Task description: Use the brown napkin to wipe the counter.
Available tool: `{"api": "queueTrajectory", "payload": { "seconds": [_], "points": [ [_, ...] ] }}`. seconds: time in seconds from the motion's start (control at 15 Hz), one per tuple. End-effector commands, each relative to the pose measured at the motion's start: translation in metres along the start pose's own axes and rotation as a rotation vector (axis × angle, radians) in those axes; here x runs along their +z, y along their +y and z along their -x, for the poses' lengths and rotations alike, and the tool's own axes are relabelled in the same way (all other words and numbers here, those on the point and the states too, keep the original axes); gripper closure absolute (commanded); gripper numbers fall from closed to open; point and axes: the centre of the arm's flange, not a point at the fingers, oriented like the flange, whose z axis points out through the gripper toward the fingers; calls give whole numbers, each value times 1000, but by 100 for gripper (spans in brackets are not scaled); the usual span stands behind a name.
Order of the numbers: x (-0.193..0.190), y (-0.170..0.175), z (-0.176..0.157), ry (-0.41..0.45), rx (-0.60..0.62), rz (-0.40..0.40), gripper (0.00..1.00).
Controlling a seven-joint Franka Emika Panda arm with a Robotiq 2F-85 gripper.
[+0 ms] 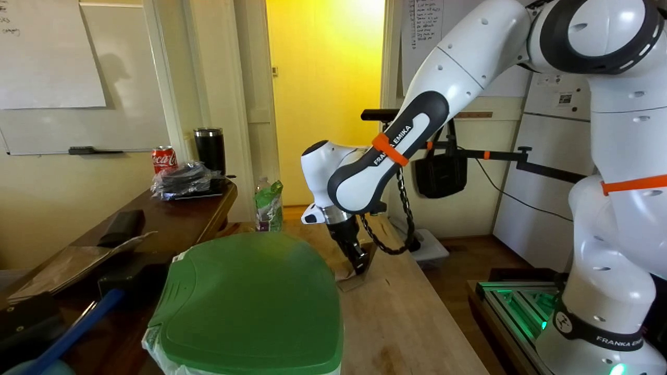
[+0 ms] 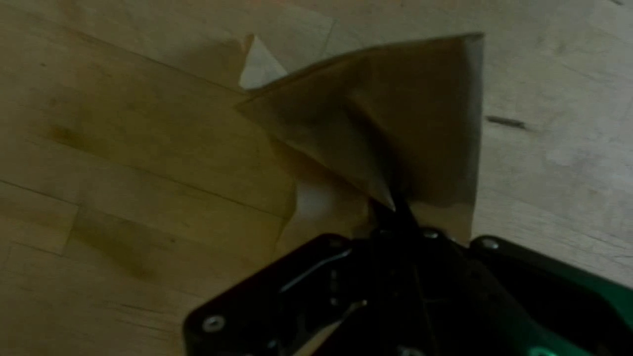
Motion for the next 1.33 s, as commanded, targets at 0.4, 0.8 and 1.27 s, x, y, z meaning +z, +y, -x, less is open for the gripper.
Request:
{"api": "queueTrajectory", "payload": {
  "seconds": [0.4, 0.8, 1.27],
  "points": [
    [17, -26, 0, -21, 48, -18, 37],
    [-2, -40, 10, 34, 73, 7, 0],
    [-35, -54, 26, 145, 118, 60, 0]
  ]
}}
